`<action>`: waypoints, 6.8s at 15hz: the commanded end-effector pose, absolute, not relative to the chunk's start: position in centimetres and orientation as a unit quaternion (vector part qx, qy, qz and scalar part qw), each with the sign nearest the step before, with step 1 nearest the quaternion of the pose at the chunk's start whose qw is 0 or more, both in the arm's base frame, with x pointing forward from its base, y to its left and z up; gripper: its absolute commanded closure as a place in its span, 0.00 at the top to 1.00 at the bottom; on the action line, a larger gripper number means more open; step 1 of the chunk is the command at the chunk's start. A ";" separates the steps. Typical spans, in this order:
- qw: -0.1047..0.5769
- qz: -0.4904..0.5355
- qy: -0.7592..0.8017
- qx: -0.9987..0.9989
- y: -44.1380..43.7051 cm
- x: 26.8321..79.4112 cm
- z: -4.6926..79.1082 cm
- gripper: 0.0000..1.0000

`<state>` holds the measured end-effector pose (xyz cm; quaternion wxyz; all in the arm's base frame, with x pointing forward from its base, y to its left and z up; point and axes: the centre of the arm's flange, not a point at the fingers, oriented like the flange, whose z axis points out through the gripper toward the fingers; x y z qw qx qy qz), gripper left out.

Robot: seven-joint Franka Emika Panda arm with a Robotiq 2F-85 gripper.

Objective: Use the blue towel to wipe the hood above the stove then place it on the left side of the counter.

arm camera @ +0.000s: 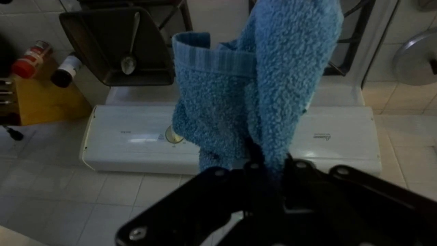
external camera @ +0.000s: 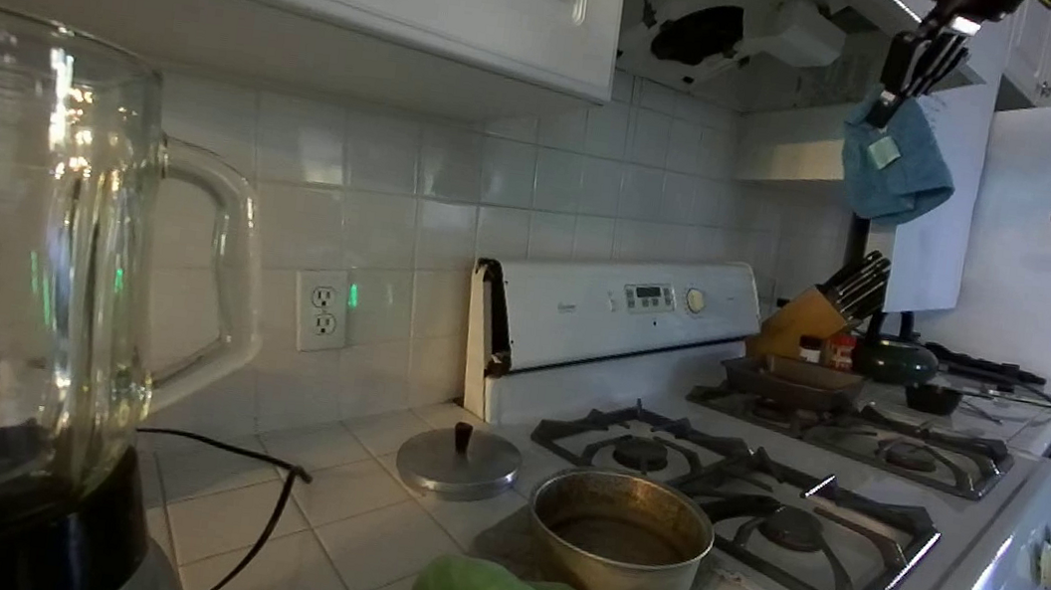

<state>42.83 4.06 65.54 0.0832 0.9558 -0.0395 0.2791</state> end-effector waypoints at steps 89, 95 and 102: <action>0.023 0.090 -0.111 0.989 -2.3 56.5 34.1 1.00; 0.012 0.059 -0.110 0.992 -2.7 57.8 30.5 1.00; 0.010 0.030 -0.104 0.994 -2.7 58.5 27.1 1.00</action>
